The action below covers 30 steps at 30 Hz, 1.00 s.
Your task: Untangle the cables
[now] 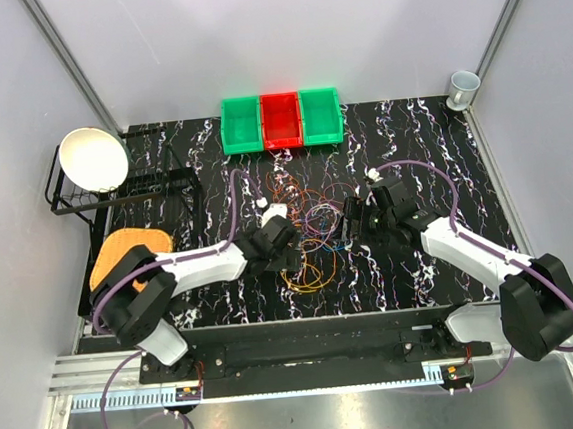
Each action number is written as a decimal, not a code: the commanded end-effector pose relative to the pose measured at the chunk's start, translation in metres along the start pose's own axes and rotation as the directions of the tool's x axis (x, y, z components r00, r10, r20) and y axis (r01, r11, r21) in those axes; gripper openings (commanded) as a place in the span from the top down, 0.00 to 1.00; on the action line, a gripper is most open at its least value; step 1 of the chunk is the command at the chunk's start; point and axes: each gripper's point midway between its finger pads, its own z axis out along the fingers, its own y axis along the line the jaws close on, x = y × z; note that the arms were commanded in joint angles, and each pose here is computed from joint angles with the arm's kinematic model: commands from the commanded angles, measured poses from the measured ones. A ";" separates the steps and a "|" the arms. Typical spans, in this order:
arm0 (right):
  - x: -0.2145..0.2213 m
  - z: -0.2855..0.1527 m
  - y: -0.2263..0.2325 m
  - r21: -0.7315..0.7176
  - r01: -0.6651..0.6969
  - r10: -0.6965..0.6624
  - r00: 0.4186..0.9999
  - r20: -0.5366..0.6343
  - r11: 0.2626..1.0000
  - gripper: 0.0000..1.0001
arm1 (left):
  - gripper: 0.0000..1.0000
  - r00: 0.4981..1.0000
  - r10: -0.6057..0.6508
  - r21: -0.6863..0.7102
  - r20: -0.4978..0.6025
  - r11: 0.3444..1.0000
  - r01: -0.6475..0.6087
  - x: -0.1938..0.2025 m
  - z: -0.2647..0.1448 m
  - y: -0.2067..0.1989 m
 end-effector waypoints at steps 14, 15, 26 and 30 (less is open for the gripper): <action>-0.004 0.007 -0.005 0.030 0.041 -0.041 0.999 0.007 0.999 0.10 | 0.19 0.994 0.022 -0.083 0.103 0.996 -0.013 -0.039 0.023 -0.008; -0.004 0.008 -0.006 0.033 0.040 -0.040 0.999 0.004 0.999 0.09 | 0.21 0.994 0.025 -0.092 0.110 0.996 -0.015 -0.043 0.023 -0.008; -0.002 0.015 -0.011 0.049 0.045 -0.045 0.999 -0.012 0.998 0.10 | 0.80 0.991 0.051 -0.172 0.123 0.985 -0.029 -0.051 0.039 -0.002; -0.002 0.016 -0.010 0.048 0.043 -0.042 0.999 -0.017 0.998 0.10 | 1.00 0.991 0.065 -0.179 0.119 0.983 -0.043 -0.054 0.033 -0.002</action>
